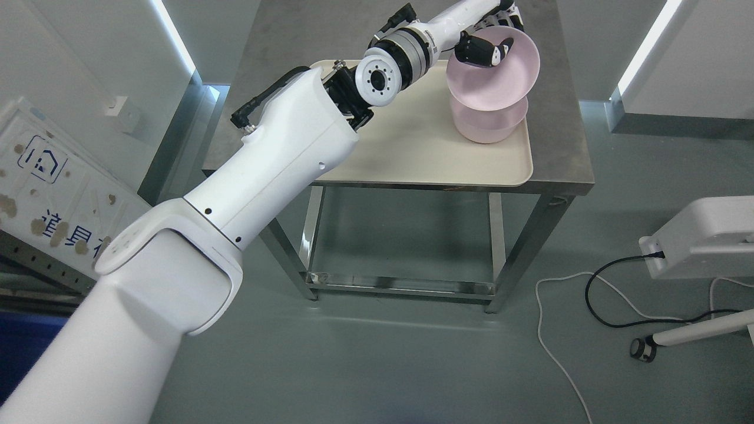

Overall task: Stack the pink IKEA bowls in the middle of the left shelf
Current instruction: 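Carry the held bowl over the other pink bowl and lower it in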

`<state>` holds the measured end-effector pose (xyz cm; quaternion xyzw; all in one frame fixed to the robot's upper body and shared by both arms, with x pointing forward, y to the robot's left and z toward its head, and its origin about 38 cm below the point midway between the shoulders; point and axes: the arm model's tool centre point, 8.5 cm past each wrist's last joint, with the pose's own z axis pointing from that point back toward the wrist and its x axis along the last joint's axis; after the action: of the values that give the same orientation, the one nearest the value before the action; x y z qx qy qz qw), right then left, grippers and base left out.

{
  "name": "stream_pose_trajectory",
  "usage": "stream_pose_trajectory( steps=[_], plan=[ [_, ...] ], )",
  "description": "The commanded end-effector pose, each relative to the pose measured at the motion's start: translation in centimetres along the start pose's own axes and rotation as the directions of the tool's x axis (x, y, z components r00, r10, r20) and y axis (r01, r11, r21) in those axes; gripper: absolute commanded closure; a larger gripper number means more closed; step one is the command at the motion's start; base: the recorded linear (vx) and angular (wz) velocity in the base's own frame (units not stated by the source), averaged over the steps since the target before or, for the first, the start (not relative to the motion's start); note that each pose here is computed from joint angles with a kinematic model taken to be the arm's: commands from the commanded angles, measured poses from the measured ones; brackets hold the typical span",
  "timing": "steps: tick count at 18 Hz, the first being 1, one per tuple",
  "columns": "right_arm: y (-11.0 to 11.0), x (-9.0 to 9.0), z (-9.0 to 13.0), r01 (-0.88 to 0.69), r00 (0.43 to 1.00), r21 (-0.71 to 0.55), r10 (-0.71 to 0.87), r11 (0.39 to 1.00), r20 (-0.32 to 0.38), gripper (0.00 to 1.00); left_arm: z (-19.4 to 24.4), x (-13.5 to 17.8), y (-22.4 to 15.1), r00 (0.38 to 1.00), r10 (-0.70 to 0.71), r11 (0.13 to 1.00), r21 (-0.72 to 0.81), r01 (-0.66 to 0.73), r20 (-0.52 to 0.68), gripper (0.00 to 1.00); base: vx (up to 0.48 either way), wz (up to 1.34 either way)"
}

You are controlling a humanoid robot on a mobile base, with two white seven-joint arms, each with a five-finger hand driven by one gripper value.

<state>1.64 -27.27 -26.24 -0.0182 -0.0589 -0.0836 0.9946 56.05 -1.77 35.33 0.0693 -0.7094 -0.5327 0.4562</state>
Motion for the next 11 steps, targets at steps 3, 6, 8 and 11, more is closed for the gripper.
stream_pose_trajectory(
  steps=[3,6,8,11],
  plan=[
    [-1.1,0.2,0.1,-0.003,1.000,-0.011,0.003,1.000,0.003,0.00,0.4,-2.7,0.0,0.997,-0.020,1.000,0.002,0.021,-0.073,0.91,0.000,0.00],
    [-1.1,0.2,0.1,-0.003,1.000,-0.011,0.003,1.000,0.003,0.00,0.5,-3.2,0.6,0.996,-0.008,1.000,0.022,0.010,-0.086,0.87,0.000,0.00],
    [-1.1,0.2,0.1,-0.003,1.000,-0.011,0.003,1.000,0.003,0.00,0.6,-3.6,0.9,0.995,-0.019,0.999,0.030,0.022,-0.099,0.84,0.000,0.00],
    [-1.1,0.2,0.1,-0.003,1.000,-0.013,0.003,1.000,0.003,0.00,0.7,-3.9,1.3,0.994,-0.026,0.999,0.036,0.030,-0.107,0.78,0.018,-0.07]
  ],
)
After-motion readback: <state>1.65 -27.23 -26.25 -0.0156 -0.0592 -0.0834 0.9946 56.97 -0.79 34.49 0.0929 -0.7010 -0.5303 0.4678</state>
